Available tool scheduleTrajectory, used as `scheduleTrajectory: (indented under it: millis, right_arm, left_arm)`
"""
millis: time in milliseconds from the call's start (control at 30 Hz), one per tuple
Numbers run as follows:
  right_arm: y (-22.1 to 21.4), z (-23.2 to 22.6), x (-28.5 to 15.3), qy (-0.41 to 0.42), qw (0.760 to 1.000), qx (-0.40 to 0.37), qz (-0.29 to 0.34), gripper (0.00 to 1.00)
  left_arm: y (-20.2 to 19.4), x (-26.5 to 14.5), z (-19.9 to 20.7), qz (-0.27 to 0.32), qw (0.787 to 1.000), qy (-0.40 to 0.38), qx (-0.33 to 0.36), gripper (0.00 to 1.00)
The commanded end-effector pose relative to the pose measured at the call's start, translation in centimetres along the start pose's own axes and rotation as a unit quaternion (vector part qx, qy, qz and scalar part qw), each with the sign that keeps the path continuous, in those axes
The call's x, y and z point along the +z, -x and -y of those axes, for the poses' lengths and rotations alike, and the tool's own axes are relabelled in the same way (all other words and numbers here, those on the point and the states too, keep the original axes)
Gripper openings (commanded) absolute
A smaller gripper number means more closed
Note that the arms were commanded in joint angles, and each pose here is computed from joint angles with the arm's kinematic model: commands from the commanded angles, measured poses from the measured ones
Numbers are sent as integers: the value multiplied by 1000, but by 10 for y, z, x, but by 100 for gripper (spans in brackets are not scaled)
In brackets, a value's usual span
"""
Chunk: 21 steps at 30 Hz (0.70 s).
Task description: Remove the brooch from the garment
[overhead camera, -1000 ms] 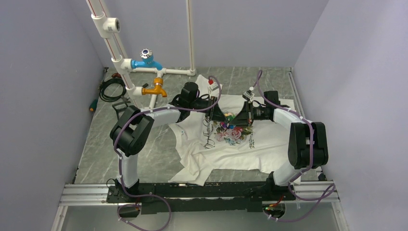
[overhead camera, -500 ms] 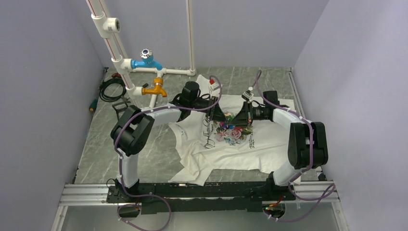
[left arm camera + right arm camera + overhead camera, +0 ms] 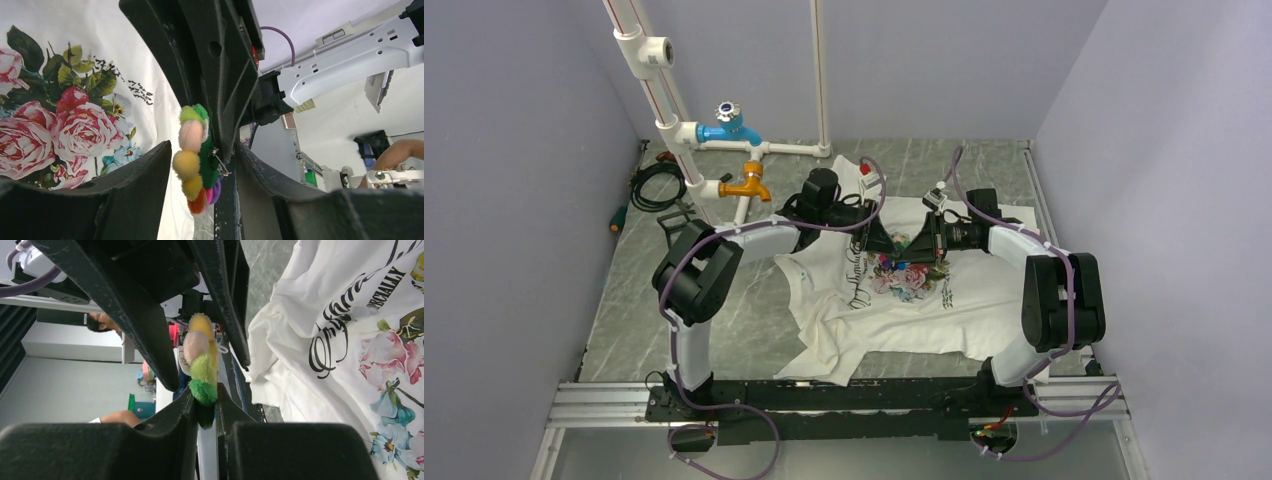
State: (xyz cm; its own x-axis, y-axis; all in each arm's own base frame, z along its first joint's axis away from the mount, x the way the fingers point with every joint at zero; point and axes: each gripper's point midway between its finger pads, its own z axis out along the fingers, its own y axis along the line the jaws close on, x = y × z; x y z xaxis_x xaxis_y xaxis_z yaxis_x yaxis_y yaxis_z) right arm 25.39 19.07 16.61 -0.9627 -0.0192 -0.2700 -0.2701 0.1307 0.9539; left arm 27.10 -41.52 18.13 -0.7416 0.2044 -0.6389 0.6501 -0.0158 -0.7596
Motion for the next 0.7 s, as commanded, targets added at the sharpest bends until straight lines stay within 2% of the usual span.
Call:
scheduleTrajectory:
  millis: [0,233,433,567,667]
  right_arm:
    - [10,-10,-1,6,999,-41,2,0]
    - [7,-22,-1,13,997,-79,-3,0]
    - [-7,-37,6,18,990,-138,-22,0]
    - [-15,-44,12,18,984,-174,-37,0]
    - [-16,-46,13,7,979,-198,-40,0]
  left_arm:
    - [29,-11,37,26,995,-9,96,56]
    - [30,-18,45,23,990,4,139,57]
    - [29,-24,58,20,986,-1,164,52]
    - [26,-31,69,19,981,-1,191,41]
    - [21,-35,74,12,978,1,207,44]
